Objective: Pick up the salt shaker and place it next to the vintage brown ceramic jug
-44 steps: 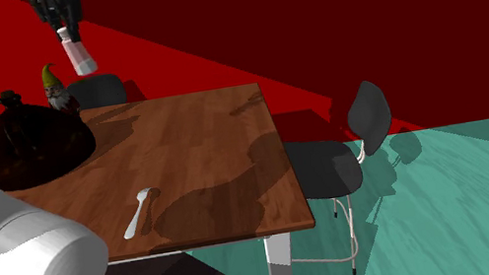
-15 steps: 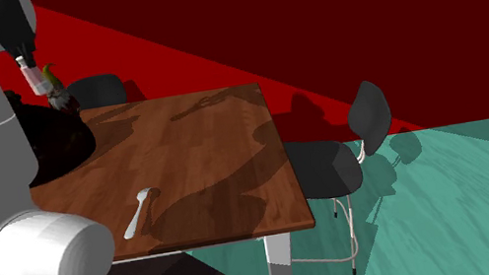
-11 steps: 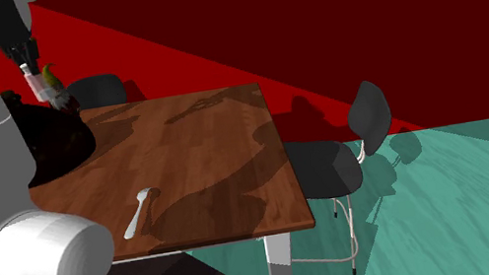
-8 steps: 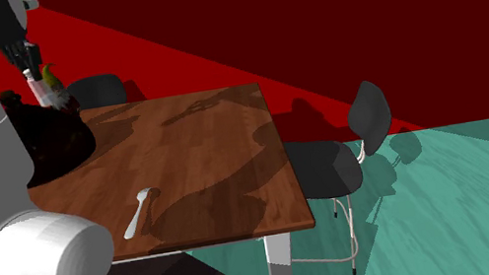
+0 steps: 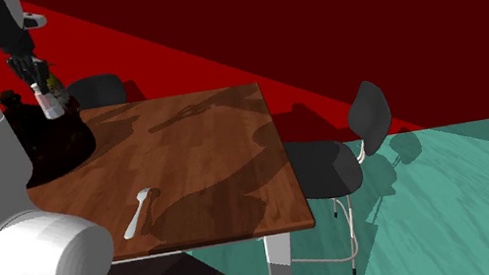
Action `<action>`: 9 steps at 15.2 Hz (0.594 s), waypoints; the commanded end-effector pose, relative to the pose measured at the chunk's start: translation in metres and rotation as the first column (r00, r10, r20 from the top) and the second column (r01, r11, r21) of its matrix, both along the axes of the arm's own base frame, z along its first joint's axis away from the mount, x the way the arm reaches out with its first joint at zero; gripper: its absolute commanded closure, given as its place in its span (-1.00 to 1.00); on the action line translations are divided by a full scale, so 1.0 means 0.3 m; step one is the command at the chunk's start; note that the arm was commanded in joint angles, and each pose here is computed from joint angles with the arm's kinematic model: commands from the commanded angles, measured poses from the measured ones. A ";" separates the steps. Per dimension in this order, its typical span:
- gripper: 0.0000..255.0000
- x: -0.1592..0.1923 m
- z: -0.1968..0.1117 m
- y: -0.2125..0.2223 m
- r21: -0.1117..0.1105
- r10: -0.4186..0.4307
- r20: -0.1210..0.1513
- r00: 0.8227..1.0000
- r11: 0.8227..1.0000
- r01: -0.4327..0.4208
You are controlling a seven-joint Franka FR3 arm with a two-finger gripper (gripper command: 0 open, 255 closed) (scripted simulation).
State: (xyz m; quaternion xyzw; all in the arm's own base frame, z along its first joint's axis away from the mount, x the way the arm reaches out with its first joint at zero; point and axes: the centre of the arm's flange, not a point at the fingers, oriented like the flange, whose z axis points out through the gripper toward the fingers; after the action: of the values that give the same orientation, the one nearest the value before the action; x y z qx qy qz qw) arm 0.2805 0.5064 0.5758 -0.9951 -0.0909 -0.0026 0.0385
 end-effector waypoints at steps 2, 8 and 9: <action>1.00 0.000 -0.055 -0.005 0.001 0.000 0.000 1.000 1.000 0.000; 1.00 0.000 -0.160 -0.005 0.001 0.000 0.000 1.000 1.000 0.000; 1.00 0.000 -0.178 -0.005 0.001 0.000 0.000 1.000 1.000 0.000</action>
State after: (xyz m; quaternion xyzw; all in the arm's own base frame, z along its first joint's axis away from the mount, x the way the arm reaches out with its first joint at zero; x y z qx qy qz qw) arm 0.2814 0.5053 0.5269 -0.9951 -0.0910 -0.0026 0.0386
